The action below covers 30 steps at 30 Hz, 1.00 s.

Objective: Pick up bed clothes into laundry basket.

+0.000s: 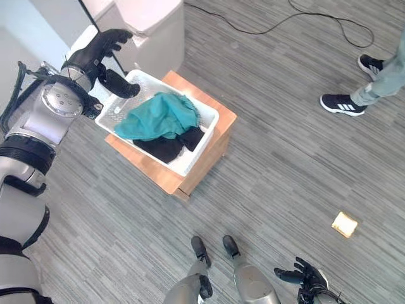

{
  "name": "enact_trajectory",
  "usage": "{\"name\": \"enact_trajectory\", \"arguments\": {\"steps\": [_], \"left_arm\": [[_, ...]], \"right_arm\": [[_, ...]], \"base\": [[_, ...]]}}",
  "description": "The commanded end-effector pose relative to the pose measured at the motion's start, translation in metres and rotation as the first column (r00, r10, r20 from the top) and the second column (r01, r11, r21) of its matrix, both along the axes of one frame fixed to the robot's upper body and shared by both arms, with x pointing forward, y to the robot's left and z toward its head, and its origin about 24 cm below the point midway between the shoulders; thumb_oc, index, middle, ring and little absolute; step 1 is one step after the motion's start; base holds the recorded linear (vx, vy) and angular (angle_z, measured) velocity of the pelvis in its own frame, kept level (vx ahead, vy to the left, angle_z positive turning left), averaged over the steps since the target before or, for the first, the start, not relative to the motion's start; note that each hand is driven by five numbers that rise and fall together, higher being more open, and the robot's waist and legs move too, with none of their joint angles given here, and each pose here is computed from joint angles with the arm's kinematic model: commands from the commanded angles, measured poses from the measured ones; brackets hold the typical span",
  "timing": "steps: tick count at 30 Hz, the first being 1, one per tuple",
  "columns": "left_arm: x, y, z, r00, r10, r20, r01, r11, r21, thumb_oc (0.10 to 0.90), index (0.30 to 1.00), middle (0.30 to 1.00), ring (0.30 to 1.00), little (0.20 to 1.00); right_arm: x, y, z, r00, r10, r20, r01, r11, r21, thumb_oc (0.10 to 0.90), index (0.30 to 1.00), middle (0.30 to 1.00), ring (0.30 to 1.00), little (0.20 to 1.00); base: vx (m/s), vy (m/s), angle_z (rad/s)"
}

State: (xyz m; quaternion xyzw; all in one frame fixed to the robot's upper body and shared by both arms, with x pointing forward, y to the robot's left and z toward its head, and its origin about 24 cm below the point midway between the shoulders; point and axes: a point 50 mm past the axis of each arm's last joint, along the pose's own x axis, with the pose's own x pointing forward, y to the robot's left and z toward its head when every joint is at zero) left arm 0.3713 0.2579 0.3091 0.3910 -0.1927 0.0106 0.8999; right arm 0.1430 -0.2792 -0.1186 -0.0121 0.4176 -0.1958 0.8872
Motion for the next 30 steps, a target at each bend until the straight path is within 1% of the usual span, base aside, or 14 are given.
{"name": "enact_trajectory", "arguments": {"steps": [1,2,7,8,9,10,12,14,15,17,19,26,28,30], "left_arm": [[-0.039,0.029,0.062,0.935,0.051,0.352,0.013,0.984,-0.178,0.8,0.9,0.9,0.9,0.9],[-0.052,0.045,0.041,0.929,0.071,0.364,0.03,0.964,-0.264,0.8,0.9,0.9,0.9,0.9],[-0.06,0.038,-0.054,0.96,0.057,0.274,0.077,0.886,-0.457,0.8,0.9,0.9,0.9,0.9],[-0.063,0.039,-0.09,0.972,0.083,0.221,0.061,0.816,-0.574,0.8,0.9,0.9,0.9,0.9],[-0.064,0.034,-0.111,0.982,0.081,0.171,0.045,0.781,-0.623,0.8,0.9,0.9,0.9,0.9],[-0.066,0.03,-0.141,0.99,0.098,0.105,0.006,0.702,-0.712,0.8,0.9,0.9,0.9,0.9],[-0.088,0.03,-0.191,0.991,0.132,-0.026,-0.106,0.648,-0.754,0.8,0.9,0.9,0.9,0.9],[-0.096,0.026,-0.211,0.99,0.107,-0.09,-0.137,0.614,-0.777,0.8,0.9,0.9,0.9,0.9],[-0.117,0.023,-0.247,0.974,0.101,-0.201,-0.224,0.525,-0.821,0.8,0.9,0.9,0.9,0.9],[-0.138,0.022,-0.279,0.945,0.098,-0.312,-0.32,0.476,-0.819,0.8,0.9,0.9,0.9,0.9],[-0.158,0.026,-0.3,0.92,0.095,-0.379,-0.386,0.381,-0.84,0.8,0.9,0.9,0.9,0.9],[-0.169,0.017,-0.318,0.889,0.068,-0.453,-0.446,0.36,-0.82,0.8,0.9,0.9,0.9,0.9],[-0.168,0.007,-0.323,0.878,0.023,-0.478,-0.449,0.388,-0.805,0.8,0.9,0.9,0.9,0.9],[-0.174,-0.002,-0.332,0.864,-0.007,-0.504,-0.468,0.361,-0.807,0.8,0.9,0.9,0.9,0.9]], "right_arm": [[-0.021,-0.031,0.012,0.999,0.037,-0.018,-0.039,0.993,-0.116,0.8,0.9,0.9,0.9,0.9],[-0.011,-0.026,0.018,0.995,0.102,0.017,-0.099,0.987,-0.131,0.8,0.9,0.9,0.9,0.9],[0.007,0.004,0.035,0.956,0.223,0.189,-0.21,0.974,-0.085,0.8,0.9,0.9,0.9,0.9],[0.018,0.021,0.041,0.919,0.299,0.256,-0.297,0.954,-0.048,0.8,0.9,0.9,0.9,0.9],[0.021,0.022,0.042,0.909,0.332,0.254,-0.328,0.943,-0.059,0.8,0.9,0.9,0.9,0.9],[0.027,0.029,0.047,0.878,0.388,0.279,-0.387,0.92,-0.058,0.8,0.9,0.9,0.9,0.9],[0.054,0.037,0.072,0.785,0.509,0.353,-0.493,0.858,-0.142,0.8,0.9,0.9,0.9,0.9],[0.061,0.034,0.081,0.765,0.533,0.361,-0.505,0.845,-0.176,0.8,0.9,0.9,0.9,0.9],[0.069,0.029,0.096,0.739,0.545,0.396,-0.504,0.837,-0.211,0.8,0.9,0.9,0.9,0.9],[0.068,0.026,0.099,0.747,0.517,0.419,-0.485,0.854,-0.189,0.8,0.9,0.9,0.9,0.9],[0.055,0.027,0.094,0.771,0.459,0.441,-0.448,0.883,-0.137,0.8,0.9,0.9,0.9,0.9],[0.04,0.022,0.086,0.827,0.292,0.481,-0.305,0.951,-0.052,0.8,0.9,0.9,0.9,0.9],[0.04,0.021,0.087,0.829,0.224,0.513,-0.251,0.968,-0.018,0.8,0.9,0.9,0.9,0.9],[0.046,0.025,0.087,0.825,0.218,0.521,-0.252,0.968,-0.007,0.8,0.9,0.9,0.9,0.9]], "base": [[-0.02,-0.012,0.17],[-0.05,-0.011,0.17],[-0.22,-0.139,0.41],[-0.29,-0.246,1.52],[-0.3,-0.257,1.99],[-0.34,-0.303,2.12],[-0.46,-0.418,2.08],[-0.38,-0.281,1.86],[-0.45,-0.124,2.06],[-0.54,-0.137,2.2],[-0.38,-0.111,2.45],[-0.14,0.065,2.67],[-0.01,0.252,2.43],[-0.01,0.41,1.61]]}}
